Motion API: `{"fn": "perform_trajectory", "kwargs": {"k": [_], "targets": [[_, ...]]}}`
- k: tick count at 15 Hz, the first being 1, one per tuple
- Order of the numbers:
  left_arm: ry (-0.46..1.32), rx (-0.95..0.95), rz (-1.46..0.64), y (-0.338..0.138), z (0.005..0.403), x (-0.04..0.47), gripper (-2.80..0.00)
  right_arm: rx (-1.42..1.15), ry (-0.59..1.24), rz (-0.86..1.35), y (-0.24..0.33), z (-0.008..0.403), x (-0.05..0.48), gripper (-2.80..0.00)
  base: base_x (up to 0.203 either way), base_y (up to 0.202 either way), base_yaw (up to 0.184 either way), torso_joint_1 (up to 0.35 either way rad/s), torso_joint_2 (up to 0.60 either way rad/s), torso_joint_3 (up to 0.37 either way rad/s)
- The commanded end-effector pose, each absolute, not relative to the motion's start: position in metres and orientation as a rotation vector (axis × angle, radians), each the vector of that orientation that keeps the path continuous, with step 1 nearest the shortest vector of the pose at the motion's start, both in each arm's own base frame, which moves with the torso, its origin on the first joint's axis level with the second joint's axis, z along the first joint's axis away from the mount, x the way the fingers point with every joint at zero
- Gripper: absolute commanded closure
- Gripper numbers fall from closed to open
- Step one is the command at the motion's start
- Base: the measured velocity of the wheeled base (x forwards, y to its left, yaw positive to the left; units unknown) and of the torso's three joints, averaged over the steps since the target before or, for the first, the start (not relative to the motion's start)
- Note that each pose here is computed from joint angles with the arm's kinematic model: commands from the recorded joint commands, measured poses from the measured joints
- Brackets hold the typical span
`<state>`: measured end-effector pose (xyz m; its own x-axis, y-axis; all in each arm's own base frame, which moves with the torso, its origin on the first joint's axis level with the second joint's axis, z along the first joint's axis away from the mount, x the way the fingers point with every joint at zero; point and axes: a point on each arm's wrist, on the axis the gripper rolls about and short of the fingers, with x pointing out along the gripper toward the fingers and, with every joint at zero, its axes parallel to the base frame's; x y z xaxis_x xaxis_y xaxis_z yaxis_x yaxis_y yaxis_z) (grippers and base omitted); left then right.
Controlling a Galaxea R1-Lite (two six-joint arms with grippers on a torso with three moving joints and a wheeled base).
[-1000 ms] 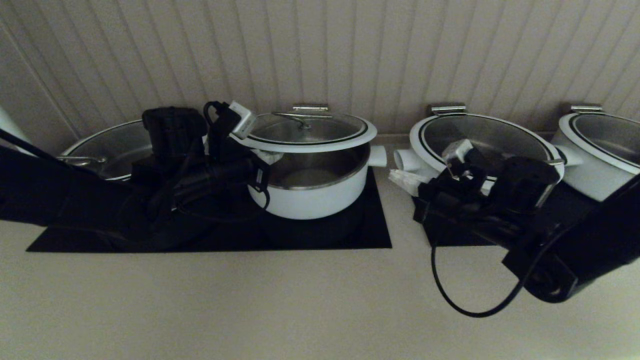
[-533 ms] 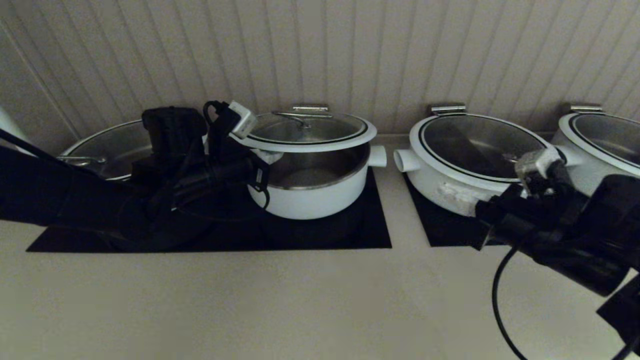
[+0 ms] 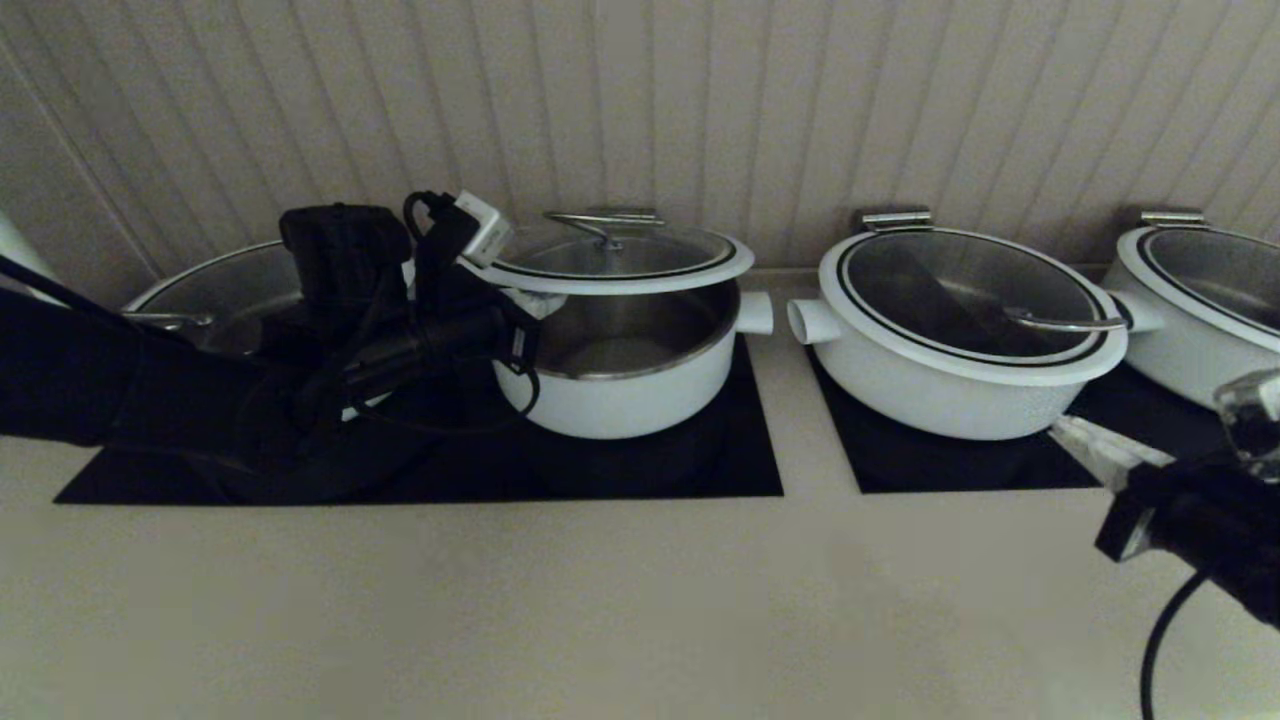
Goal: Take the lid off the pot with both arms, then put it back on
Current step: Open the pot lid completely
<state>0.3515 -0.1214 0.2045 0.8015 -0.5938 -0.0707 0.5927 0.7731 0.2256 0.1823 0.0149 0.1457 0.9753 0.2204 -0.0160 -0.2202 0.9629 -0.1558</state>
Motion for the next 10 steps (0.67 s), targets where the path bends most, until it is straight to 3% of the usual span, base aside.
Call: {"fn": "perform_trajectory", "kwargs": {"k": [1, 10], "targets": [[-0.012, 0.241, -0.645, -0.122, 0.206, 0.351, 0.00, -0.179, 0.007, 0.155, 0.002, 0.140, 0.154, 0.00, 0.000, 0.000, 0.000, 0.000, 0.00, 0.000], [-0.009, 0.239, -0.644, -0.121, 0.205, 0.351, 0.00, -0.219, 0.123, 0.108, 0.000, 0.131, 0.082, 0.00, 0.000, 0.000, 0.000, 0.000, 0.00, 0.000]]}}
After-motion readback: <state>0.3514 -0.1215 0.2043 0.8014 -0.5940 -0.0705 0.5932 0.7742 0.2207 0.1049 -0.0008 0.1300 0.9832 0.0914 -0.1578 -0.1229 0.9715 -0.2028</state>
